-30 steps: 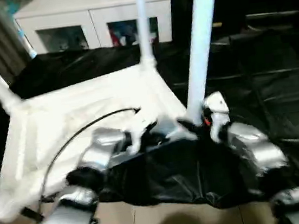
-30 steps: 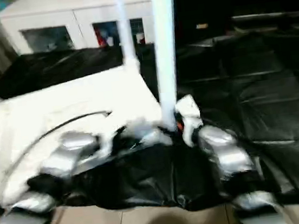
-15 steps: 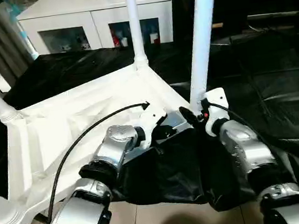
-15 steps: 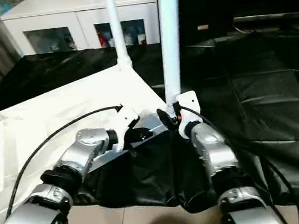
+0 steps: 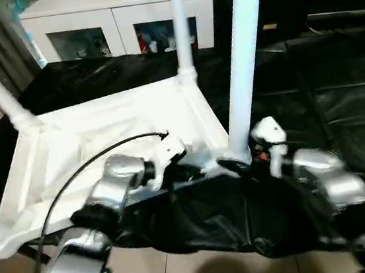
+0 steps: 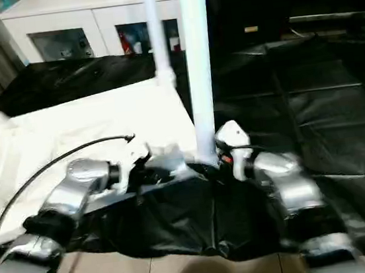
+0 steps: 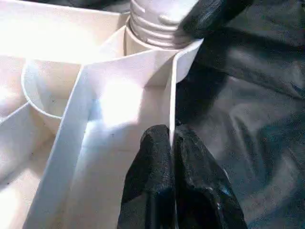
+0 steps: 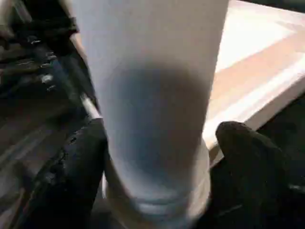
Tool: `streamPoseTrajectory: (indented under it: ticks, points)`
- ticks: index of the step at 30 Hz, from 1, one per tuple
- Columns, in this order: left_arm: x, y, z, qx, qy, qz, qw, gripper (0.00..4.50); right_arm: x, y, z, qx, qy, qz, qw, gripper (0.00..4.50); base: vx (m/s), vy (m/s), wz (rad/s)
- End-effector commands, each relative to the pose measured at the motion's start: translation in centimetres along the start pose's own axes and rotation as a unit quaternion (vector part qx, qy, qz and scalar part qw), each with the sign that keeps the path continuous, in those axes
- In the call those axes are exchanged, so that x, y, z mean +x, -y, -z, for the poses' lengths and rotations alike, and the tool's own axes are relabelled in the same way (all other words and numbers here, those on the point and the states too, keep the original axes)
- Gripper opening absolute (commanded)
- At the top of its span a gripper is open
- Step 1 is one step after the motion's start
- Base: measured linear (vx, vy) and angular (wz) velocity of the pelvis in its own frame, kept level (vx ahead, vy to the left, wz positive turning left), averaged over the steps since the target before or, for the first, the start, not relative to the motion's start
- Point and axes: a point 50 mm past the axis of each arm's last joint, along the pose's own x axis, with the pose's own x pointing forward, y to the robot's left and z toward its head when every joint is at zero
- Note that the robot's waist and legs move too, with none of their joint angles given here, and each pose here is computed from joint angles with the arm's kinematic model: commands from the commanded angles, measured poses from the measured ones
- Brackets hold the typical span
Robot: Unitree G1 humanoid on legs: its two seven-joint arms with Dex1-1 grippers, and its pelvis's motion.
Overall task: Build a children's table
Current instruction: Rotate leg to tighten
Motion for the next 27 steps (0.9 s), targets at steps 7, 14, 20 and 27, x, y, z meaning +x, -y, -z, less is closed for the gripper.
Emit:
streamPoseTrajectory:
  ticks: [7, 14, 20, 27]
  points:
    - [-0.3, 0.5, -0.3, 0.0, 0.017, 0.034, 0.999, 0.0, -0.3, 0.0, -0.1, -0.006, -0.007, -0.016, 1.0, 3.6, 0.0, 0.0, 0.0]
    - [0.0, 0.5, -0.5, 0.0, 0.027, 0.02, 0.999, 0.0, 0.4, -0.9, 0.1, 0.011, 0.005, -0.044, 0.999, 2.97, 0.0, 0.0, 0.0]
    - [1.6, -0.9, -1.1, -0.01, 0.027, -0.088, 0.996, 0.0, 1.9, -0.3, 1.9, 0.054, -0.003, 0.088, 0.995, 2.69, 0.0, 0.0, 0.0]
    - [4.4, -1.9, -3.3, -0.027, 0.05, -0.181, 0.982, 0.0, 4.4, 0.5, 3.9, 0.127, -0.026, 0.296, 0.946, 2.67, 0.0, 0.0, 0.0]
